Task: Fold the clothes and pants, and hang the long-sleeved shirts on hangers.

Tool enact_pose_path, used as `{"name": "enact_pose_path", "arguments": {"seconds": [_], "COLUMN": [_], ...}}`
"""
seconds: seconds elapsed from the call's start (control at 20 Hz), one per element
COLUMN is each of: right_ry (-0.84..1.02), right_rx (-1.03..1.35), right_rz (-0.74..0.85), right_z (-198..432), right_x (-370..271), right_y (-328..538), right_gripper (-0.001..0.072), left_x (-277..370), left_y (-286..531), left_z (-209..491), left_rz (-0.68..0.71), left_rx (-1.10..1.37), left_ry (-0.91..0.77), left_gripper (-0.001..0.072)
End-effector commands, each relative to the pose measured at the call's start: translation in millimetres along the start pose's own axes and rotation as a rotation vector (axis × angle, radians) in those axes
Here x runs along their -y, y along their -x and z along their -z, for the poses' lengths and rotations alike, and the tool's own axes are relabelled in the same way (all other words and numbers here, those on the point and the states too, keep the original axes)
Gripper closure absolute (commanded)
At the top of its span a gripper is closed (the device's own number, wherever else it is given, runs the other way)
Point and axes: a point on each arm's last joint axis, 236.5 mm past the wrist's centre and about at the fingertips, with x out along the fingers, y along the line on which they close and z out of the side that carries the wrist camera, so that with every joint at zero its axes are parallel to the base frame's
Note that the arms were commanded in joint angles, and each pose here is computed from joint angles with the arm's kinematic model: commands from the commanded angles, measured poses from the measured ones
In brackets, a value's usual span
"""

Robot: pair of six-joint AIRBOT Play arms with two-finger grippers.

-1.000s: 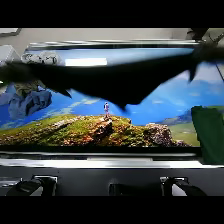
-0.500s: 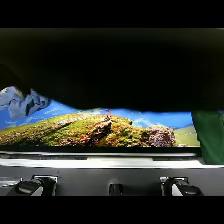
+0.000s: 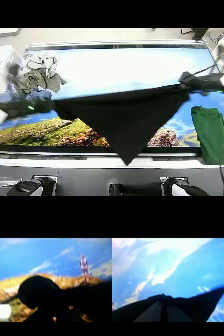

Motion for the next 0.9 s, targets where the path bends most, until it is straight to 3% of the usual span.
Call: {"name": "enact_pose_path", "arguments": {"seconds": [0.0, 0.1, 0.15, 0.2, 0.25, 0.4, 0.5, 0.65, 0.85], "right_ry": [-0.38, -0.36, -0.306, -0.261, -0.211, -0.085, -0.039, -0.107, -0.185], "right_rx": [-0.147, -0.333, -0.403, -0.467, -0.546, -0.924, -1.024, -1.036, -1.002], "right_rz": [-0.146, -0.179, -0.172, -0.163, -0.15, 0.083, 0.148, 0.028, -0.138], "right_z": [32.4, 75.8, 91.6, 104.4, 119.4, 198.2, 255.5, 343.5, 384.4], "right_x": [-7.3, -13.9, -8.2, -0.9, 9.9, 69.0, 78.0, 45.1, -8.3], "right_y": [-105.3, -120.9, -116.8, -107.8, -93.6, -34.3, -18.5, -22.2, -30.7], "right_gripper": [0.0673, 0.0632, 0.0458, 0.0226, 0.0166, 0.0164, 0.0128, 0.0098, 0.0099], "left_x": [3.2, 2.8, 2.9, 2.3, 0.4, -6.9, -9.6, -9.6, -9.5], "left_y": [-61.0, -68.6, -67.9, -66.0, -64.1, -62.7, -62.4, -62.3, -62.2], "left_z": [79.9, 84.0, 81.0, 77.5, 74.6, 71.5, 70.0, 69.9, 70.0], "left_rz": [0.084, 0.087, 0.092, 0.093, 0.093, 0.085, 0.082, 0.082, 0.082], "left_rx": [-0.228, -0.253, -0.246, -0.238, -0.234, -0.229, -0.225, -0.224, -0.225], "left_ry": [0.183, 0.187, 0.182, 0.183, 0.175, 0.172, 0.172, 0.171, 0.171], "left_gripper": [0.0676, 0.0677, 0.0676, 0.0676, 0.0676, 0.0676, 0.0675, 0.0676, 0.0675]}}
